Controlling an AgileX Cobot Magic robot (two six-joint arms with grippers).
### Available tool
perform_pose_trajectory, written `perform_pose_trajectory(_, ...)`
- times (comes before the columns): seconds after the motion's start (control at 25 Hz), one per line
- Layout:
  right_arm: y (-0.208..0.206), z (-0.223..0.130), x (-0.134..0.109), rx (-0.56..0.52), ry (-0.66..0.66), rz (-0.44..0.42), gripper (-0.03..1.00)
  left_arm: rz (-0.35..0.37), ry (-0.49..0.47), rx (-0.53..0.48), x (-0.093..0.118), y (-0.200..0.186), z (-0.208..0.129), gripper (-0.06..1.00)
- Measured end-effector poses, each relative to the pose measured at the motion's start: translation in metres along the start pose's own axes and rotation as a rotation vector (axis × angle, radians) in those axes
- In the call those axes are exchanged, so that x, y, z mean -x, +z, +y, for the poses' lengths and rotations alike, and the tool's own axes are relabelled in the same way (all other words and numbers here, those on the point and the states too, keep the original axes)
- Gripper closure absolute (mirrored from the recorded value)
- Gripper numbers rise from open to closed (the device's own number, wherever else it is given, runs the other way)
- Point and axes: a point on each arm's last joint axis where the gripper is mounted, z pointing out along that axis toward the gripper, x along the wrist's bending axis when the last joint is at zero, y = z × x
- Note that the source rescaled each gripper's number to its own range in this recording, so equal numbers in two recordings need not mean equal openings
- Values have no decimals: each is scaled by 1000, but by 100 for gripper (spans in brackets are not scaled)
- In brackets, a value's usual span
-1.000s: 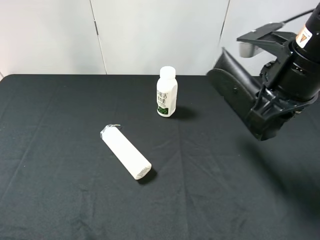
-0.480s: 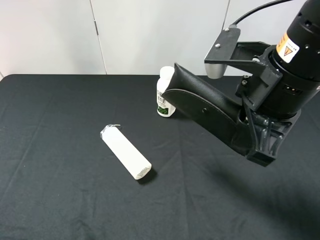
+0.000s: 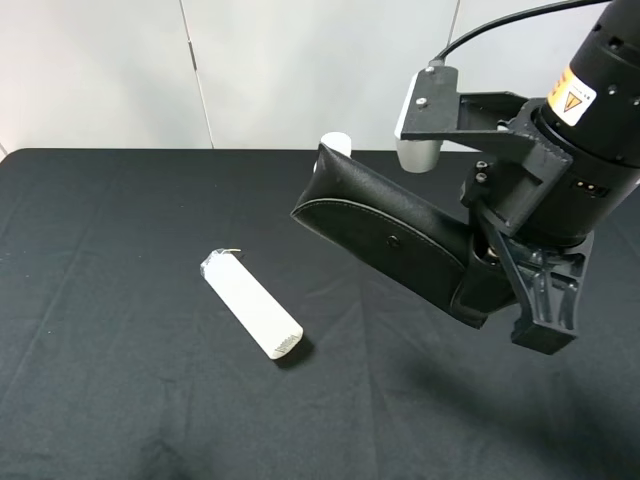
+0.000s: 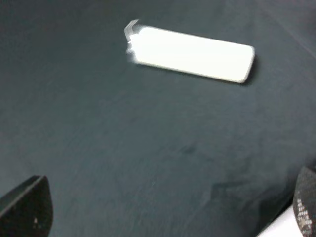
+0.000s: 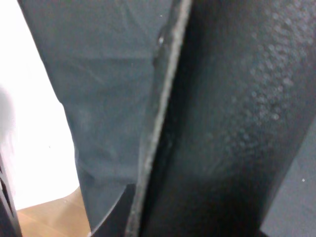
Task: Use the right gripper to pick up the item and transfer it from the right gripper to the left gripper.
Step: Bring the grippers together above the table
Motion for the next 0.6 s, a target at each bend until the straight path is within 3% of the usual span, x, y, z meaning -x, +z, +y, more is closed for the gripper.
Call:
perform_pose_trajectory(0.36, 0, 1, -1, 9, -121, 12, 96, -145, 297, -5, 26, 43, 63, -1)
perform_pose_trajectory(0.6, 0, 3, 0, 34, -192, -2, 96, -215, 395, 7, 52, 65, 95, -1)
